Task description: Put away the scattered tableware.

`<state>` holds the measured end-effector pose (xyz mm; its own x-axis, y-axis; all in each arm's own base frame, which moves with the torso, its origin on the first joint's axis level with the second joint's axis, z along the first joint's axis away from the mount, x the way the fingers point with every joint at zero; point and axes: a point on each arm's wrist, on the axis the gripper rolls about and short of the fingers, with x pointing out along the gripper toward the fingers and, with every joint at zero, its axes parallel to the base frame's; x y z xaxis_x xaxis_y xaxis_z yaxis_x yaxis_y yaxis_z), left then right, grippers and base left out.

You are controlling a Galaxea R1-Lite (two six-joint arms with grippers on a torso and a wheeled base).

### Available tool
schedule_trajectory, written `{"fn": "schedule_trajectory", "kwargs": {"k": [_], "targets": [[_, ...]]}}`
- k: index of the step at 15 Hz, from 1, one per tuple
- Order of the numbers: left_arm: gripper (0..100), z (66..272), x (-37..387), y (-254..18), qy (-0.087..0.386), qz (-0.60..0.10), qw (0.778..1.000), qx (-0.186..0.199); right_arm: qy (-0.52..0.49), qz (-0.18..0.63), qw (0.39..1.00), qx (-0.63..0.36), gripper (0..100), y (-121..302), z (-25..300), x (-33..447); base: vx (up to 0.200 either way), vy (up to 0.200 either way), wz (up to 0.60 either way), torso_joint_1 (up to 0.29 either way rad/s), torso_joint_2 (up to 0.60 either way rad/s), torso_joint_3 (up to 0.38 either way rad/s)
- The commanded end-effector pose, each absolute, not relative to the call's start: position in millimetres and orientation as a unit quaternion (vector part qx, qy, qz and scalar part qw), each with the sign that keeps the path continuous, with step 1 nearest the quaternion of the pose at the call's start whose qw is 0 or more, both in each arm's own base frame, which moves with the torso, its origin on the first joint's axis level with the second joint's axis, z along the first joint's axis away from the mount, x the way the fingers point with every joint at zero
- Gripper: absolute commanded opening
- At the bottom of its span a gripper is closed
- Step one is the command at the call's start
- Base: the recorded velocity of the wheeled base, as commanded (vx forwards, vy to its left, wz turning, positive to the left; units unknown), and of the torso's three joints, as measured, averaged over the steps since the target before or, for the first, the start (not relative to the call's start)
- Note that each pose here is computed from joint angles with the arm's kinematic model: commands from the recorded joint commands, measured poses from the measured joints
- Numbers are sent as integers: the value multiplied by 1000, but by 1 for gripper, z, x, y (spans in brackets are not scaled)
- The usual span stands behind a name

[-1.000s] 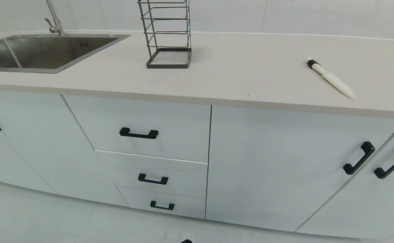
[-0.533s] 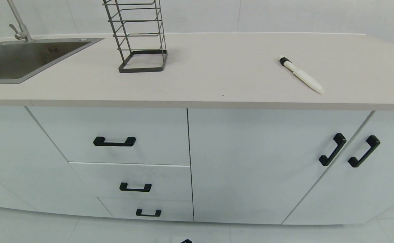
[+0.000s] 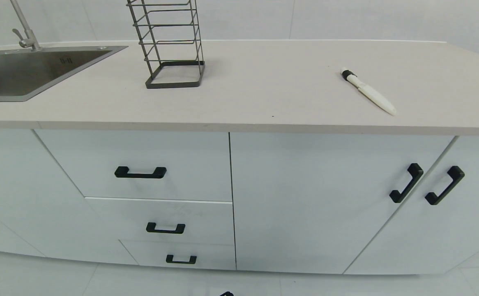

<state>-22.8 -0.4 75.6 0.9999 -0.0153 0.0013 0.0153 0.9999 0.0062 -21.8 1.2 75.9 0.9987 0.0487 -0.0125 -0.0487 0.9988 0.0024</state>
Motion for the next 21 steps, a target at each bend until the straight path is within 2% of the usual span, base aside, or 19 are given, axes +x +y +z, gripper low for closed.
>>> {"fn": "schedule_trajectory", "kwargs": {"k": [1, 4, 9, 12, 21], "targets": [[100, 76, -23, 0, 1, -8, 1000, 3, 7, 25, 1000, 1, 100, 1, 76, -22, 0, 0, 0, 0, 0, 0], [100, 76, -23, 0, 1, -8, 1000, 3, 7, 25, 1000, 1, 100, 1, 76, -22, 200, 0, 0, 2, 2, 2], [100, 76, -23, 0, 1, -7, 1000, 3, 7, 25, 1000, 1, 100, 1, 76, -22, 0, 0, 0, 0, 0, 0], [100, 76, -23, 0, 1, -8, 1000, 3, 7, 25, 1000, 0, 100, 1, 76, -22, 0, 0, 0, 137, -54, -48], [100, 76, -23, 0, 1, -8, 1000, 3, 7, 25, 1000, 1, 100, 1, 76, -22, 0, 0, 0, 218, -498, -209]]}}
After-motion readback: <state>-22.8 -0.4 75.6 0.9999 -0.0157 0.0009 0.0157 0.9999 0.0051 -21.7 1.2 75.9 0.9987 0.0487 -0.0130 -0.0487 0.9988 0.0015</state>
